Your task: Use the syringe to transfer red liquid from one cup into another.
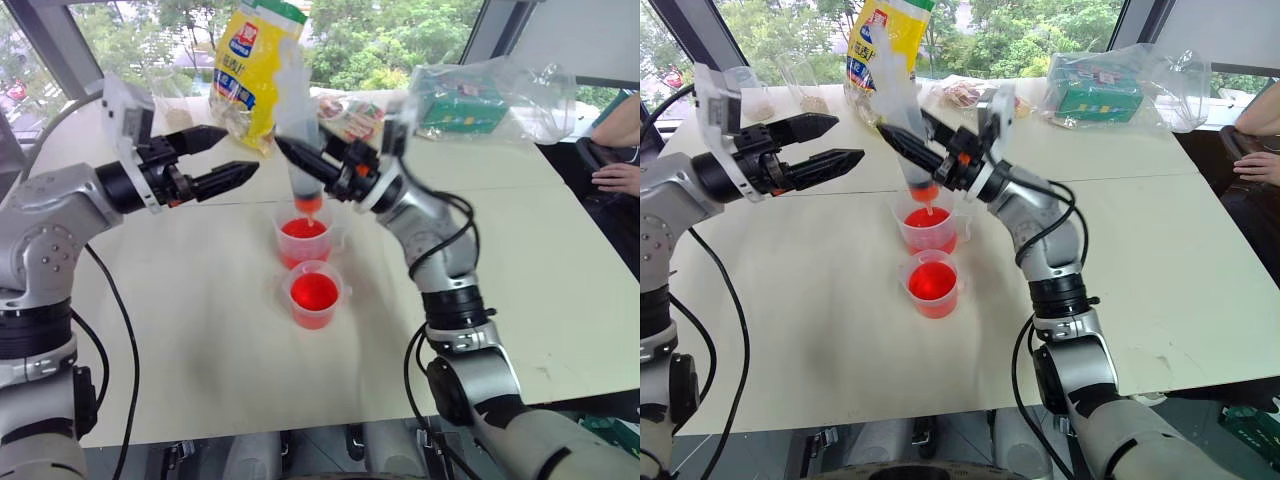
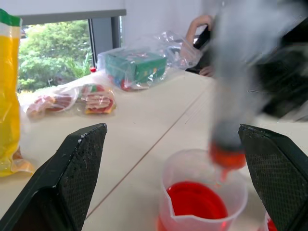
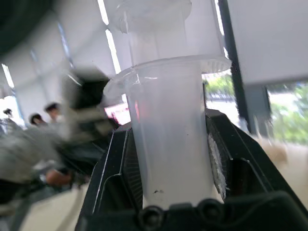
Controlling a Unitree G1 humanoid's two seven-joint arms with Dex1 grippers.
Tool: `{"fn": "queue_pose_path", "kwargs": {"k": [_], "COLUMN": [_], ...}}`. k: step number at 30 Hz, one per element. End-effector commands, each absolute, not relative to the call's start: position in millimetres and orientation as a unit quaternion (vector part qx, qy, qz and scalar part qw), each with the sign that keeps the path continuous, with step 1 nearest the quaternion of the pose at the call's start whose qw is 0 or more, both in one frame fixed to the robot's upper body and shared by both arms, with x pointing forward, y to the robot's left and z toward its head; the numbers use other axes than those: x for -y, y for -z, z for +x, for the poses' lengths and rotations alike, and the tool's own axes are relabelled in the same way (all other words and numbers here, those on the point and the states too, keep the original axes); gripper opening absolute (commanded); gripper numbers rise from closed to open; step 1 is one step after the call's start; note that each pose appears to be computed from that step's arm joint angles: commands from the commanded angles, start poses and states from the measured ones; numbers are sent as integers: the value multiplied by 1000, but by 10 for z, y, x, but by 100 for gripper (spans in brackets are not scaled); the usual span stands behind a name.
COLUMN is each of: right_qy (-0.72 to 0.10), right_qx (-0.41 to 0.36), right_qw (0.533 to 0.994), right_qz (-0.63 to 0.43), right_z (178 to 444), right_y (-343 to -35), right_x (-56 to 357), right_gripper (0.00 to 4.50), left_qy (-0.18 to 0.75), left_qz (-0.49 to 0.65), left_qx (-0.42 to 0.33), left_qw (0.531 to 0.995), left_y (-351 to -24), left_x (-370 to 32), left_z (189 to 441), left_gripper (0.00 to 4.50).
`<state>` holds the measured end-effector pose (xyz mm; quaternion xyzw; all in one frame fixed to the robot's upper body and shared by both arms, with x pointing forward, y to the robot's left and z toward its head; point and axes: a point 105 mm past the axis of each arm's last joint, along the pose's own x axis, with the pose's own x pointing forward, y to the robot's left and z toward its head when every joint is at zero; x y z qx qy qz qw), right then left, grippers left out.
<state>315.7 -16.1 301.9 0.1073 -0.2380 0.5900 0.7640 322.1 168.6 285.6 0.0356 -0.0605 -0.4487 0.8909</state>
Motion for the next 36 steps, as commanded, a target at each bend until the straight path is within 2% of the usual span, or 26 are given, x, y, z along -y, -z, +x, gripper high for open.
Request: {"fn": "queue_pose_path", "kwargs": {"k": [1,6,13,21,29,36], "right_qy": [-641,-651,-620,-613,-620,-621], "right_qx": [234,181,141,145,139,140], "right_qw": [720,726,763,769,766,765], "right_qz": [126,125,115,110,104,100], "right_z": [2777,2667,2799,2822,2783,2773], "right_y": [-3158,-2828,-2331,-2301,-2263,-2285], "right_x": [198,189,199,213,174,177], "right_gripper": [144,144,144,144,144,144], "left_qy": [453,468,531,545,540,556], "left_qz": [45,44,30,30,8,8], "left_qx": [86,82,76,67,90,88], "left_qw": [886,879,843,835,837,827], "left_y": [-3000,-3029,-3123,-3136,-3194,-3109], "left_x": [-1694,-1672,-1554,-1532,-1395,-1260], "left_z": [3193,3182,2942,2886,3034,3058], "left_gripper": [446,446,446,446,446,446]}}
